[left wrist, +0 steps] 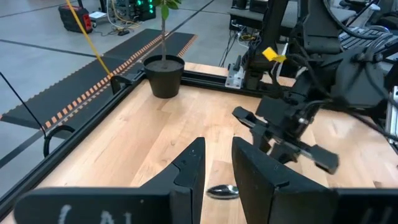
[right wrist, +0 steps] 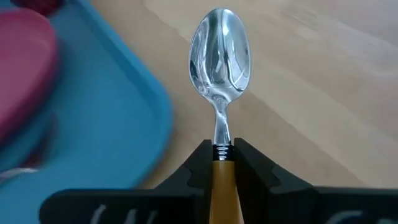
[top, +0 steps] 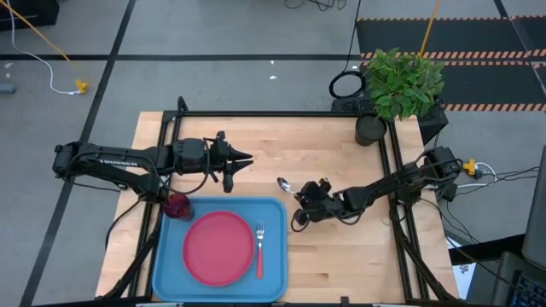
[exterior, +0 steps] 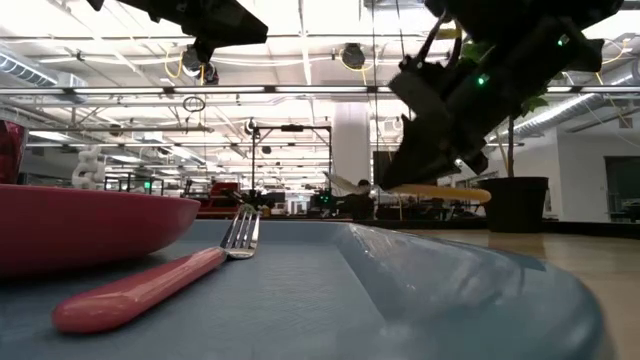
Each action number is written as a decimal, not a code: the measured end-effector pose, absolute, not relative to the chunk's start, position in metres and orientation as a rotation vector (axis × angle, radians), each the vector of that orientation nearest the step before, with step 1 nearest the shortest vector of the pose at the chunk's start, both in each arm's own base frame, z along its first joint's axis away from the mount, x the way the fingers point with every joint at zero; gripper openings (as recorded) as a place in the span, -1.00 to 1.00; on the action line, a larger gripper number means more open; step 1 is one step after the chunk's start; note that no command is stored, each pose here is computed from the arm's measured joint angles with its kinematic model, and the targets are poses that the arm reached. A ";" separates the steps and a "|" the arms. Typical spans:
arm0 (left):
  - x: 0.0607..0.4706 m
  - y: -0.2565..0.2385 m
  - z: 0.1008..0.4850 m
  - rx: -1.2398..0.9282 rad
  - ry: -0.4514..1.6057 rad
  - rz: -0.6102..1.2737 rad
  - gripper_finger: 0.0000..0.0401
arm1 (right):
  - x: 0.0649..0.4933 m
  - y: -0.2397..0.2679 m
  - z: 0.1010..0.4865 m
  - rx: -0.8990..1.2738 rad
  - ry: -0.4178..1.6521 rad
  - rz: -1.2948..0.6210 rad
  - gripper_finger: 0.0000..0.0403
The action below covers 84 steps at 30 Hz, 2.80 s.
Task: Pick and place plate/cup/fork/spoon on tray
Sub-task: Put the yellow spoon on the blue serving tray to the right of the pink fork
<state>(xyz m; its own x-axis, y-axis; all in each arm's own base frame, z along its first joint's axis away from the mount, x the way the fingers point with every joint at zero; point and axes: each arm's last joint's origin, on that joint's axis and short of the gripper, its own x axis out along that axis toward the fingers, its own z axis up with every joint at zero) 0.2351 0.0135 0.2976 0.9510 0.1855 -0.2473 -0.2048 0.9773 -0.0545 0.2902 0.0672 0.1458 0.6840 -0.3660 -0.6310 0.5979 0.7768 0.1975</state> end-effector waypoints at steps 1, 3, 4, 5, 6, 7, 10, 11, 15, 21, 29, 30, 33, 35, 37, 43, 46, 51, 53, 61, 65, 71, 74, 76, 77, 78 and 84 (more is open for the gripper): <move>0.235 0.013 0.298 -0.080 0.244 0.198 -0.60 | 0.291 0.070 0.147 0.427 0.589 -0.549 -0.83; 0.235 0.013 0.298 -0.080 0.244 0.199 -0.60 | 0.292 0.076 0.150 0.456 0.554 -0.527 -0.84; 0.235 0.013 0.298 -0.080 0.244 0.198 -0.60 | 0.293 0.079 0.151 0.473 0.533 -0.512 -0.84; 0.235 0.013 0.298 -0.080 0.244 0.198 -0.60 | 0.294 0.083 0.153 0.489 0.512 -0.495 -0.84; 0.235 0.013 0.298 -0.080 0.244 0.199 -0.60 | 0.294 0.087 0.155 0.502 0.488 -0.477 -0.84; 0.235 0.013 0.298 -0.080 0.244 0.198 -0.60 | 0.294 0.092 0.157 0.510 0.464 -0.462 -0.84; 0.235 0.013 0.298 -0.085 0.243 0.199 -0.60 | 0.294 0.106 0.160 0.512 0.397 -0.446 -0.84; 0.235 0.013 0.297 -0.092 0.243 0.200 -0.60 | 0.293 0.110 0.159 0.515 0.380 -0.444 -0.84; 0.235 0.013 0.297 -0.105 0.242 0.199 -0.60 | 0.292 0.129 0.156 0.537 0.315 -0.428 -0.84; 0.242 0.003 0.291 -0.146 0.266 0.167 -0.60 | 0.290 0.153 0.145 0.551 0.202 -0.425 -0.84; 0.267 -0.030 0.274 -0.221 0.252 0.056 -0.55 | 0.303 0.170 0.140 0.530 0.132 -0.458 -0.84; 0.270 -0.033 0.271 -0.233 0.253 0.046 -0.54 | 0.306 0.172 0.141 0.523 0.129 -0.456 -0.84; 0.275 -0.040 0.264 -0.271 0.278 0.033 -0.44 | 0.316 0.178 0.147 0.499 0.121 -0.448 -0.83; 0.276 -0.042 0.261 -0.304 0.300 0.037 -0.37 | 0.322 0.181 0.150 0.482 0.108 -0.460 -0.83; 0.275 -0.045 0.259 -0.310 0.318 0.033 -0.29 | 0.326 0.184 0.153 0.472 0.098 -0.475 -0.83; 0.272 -0.052 0.255 -0.318 0.364 0.015 -0.15 | 0.332 0.193 0.151 0.471 0.090 -0.515 -0.83; 0.271 -0.052 0.252 -0.350 0.400 0.030 -0.14 | 0.337 0.197 0.150 0.486 0.077 -0.524 -0.83; 0.269 -0.052 0.249 -0.352 0.435 0.035 -0.14 | 0.351 0.206 0.145 0.492 0.068 -0.529 -0.83; 0.269 -0.053 0.248 -0.349 0.447 0.017 -0.14 | 0.356 0.209 0.143 0.491 0.059 -0.541 -0.83; 0.256 -0.050 0.264 -0.327 0.411 0.013 -0.14 | 0.363 0.217 0.139 0.533 0.077 -0.558 -0.83; 0.247 -0.048 0.275 -0.310 0.364 0.002 -0.14 | 0.359 0.230 0.143 0.569 0.067 -0.544 -0.83; 0.239 -0.049 0.283 -0.298 0.346 -0.015 -0.14 | 0.362 0.250 0.169 0.547 0.027 -0.524 -0.84; 0.236 -0.052 0.284 -0.293 0.346 -0.028 -0.14 | 0.369 0.255 0.186 0.499 0.055 -0.530 -0.86; 0.236 -0.055 0.284 -0.291 0.348 -0.039 -0.14 | 0.371 0.258 0.193 0.490 0.080 -0.541 -0.86; 0.235 -0.056 0.284 -0.290 0.351 -0.043 -0.14 | 0.371 0.259 0.196 0.497 0.089 -0.543 -0.86; 0.234 -0.056 0.285 -0.285 0.351 -0.048 -0.14 | 0.371 0.260 0.196 0.504 0.100 -0.547 -0.86; 0.227 -0.061 0.291 -0.262 0.327 -0.083 -0.14 | 0.362 0.268 0.192 0.583 0.123 -0.535 -0.87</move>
<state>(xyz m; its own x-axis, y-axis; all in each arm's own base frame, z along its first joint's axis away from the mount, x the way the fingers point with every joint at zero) 0.2273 -0.0610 0.2910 0.9440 -0.1228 -0.3062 0.0384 0.9627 -0.2679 0.3624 0.2684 0.1922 0.8573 -0.4454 -0.2581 0.5134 0.7033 0.4917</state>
